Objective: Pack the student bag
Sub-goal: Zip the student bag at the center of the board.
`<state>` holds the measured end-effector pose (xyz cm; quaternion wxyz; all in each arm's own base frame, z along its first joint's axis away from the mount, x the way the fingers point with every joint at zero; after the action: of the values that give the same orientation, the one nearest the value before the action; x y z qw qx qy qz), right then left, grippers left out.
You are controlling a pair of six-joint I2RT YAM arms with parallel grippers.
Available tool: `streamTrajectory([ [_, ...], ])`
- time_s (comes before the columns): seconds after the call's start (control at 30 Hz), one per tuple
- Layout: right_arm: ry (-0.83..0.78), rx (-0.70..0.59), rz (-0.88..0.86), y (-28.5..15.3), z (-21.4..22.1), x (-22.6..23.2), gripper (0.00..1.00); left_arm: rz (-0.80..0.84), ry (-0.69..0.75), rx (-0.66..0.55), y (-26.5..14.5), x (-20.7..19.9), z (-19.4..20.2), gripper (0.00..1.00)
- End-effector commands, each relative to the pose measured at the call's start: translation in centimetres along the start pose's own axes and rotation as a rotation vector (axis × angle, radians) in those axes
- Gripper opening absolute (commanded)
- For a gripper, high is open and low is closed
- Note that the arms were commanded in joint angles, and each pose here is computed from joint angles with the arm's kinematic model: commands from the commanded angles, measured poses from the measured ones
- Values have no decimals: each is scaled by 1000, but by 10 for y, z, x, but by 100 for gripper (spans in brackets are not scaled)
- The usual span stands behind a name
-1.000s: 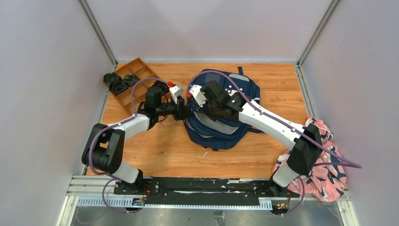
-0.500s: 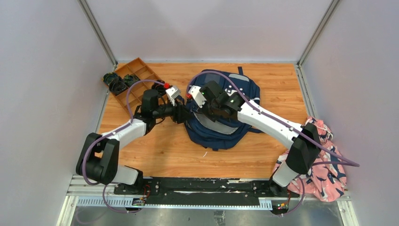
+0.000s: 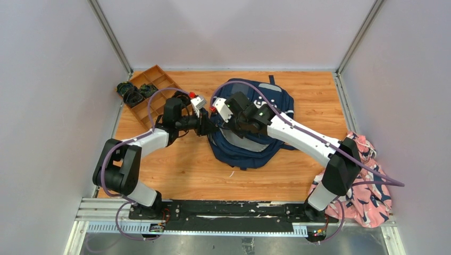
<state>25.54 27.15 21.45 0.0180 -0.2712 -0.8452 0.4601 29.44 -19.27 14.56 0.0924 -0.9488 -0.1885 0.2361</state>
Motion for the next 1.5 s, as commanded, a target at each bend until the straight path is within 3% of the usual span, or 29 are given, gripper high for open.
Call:
streamTrajectory([
  [0.0,26,13,30,-6,0,-9,0,13,4,-28,1,0,-13,20],
  [0.33,122,79,196,6,0,-30,0,-115,-84,-60,1,-16,-11,9],
  [0.6,163,79,274,20,-2,-47,0,28,-101,0,21,-73,5,11],
  [0.7,172,78,272,17,1,-46,3,67,-95,-10,17,-91,2,21],
  [0.83,213,53,253,-2,4,-41,33,60,-115,-38,11,-101,-4,37],
  [0.93,266,8,248,-23,10,-35,44,-122,-227,-64,6,-87,-15,45],
  [1.13,486,-172,194,-55,23,-11,47,-381,-459,-93,-13,-59,-23,49],
  [1.27,634,-307,182,-62,33,5,48,-403,-671,-179,-22,-44,-16,52],
  [1.4,733,-392,150,-64,29,21,48,-452,-767,-240,-21,-34,-6,67],
  [1.47,763,-416,125,-58,22,33,47,-455,-787,-239,-17,-30,-3,68],
])
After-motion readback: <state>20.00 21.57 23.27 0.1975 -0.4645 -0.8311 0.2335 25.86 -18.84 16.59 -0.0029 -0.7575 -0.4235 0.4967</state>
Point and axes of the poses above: each gripper's point midway between its finger pads, its own y axis out along the fingers, its own x axis along the line the jaws close on, z = x × y, the point moved 5 cm from there along -y, back along the fingers, and after that the axes turned 2 degrees about -y, right-handed, at the moved point
